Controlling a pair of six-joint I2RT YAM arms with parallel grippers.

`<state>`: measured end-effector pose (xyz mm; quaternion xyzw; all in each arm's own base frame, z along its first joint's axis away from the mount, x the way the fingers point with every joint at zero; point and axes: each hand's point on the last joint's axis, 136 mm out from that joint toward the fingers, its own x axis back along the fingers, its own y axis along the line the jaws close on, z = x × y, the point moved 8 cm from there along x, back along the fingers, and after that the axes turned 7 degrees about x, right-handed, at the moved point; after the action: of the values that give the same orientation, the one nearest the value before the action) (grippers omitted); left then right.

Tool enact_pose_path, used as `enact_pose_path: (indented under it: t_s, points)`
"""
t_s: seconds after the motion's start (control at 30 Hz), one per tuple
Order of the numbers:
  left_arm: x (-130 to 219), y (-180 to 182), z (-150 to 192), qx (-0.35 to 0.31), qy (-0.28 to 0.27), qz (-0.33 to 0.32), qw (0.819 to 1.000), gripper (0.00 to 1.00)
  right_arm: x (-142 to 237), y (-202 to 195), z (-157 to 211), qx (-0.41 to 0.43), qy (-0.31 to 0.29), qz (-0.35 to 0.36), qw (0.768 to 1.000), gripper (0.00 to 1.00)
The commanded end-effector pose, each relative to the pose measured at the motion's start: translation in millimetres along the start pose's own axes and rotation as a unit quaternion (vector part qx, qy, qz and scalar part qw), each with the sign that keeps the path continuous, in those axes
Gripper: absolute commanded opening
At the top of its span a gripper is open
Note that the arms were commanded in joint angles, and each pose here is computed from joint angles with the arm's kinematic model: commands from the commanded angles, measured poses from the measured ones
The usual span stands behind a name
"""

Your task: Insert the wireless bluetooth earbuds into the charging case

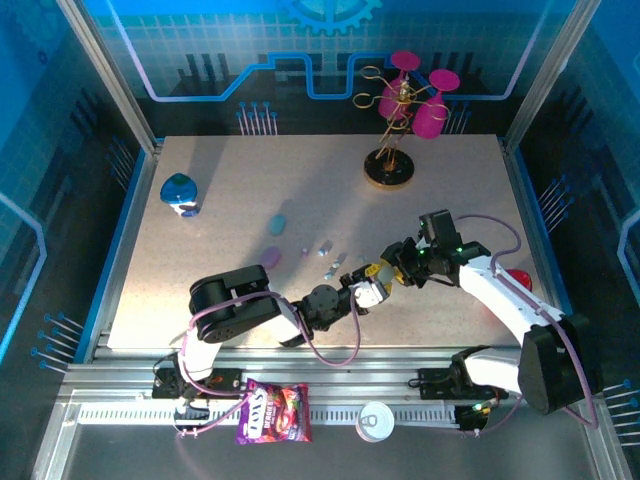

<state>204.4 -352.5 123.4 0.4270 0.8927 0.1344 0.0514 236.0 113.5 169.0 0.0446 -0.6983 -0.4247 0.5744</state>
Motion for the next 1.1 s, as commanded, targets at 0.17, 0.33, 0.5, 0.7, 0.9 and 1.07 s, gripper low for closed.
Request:
enact_pose_path:
  t_s: [0.17,0.33,0.5,0.7,0.9,1.07]
  points:
    - [5,-2,-2,0.051,0.001,0.012,0.999,0.29,8,9,2,0.041,-0.007,-0.037,0.998,0.67]
    - [18,7,-5,0.093,0.001,0.012,0.996,0.28,27,12,-3,0.139,-0.076,-0.036,0.987,0.86]
    - [33,22,-10,0.145,0.001,0.033,0.989,0.27,53,19,-2,0.27,-0.157,-0.05,0.949,0.95]
    - [45,44,-29,0.209,0.014,0.104,0.972,0.27,77,30,17,0.459,-0.205,-0.121,0.856,0.96]
    - [63,69,-54,0.258,0.014,0.193,0.946,0.28,89,28,48,0.625,-0.209,-0.194,0.727,0.9]
    - [86,92,-75,0.282,0.0,0.257,0.924,0.28,100,34,68,0.69,-0.186,-0.246,0.655,0.87]
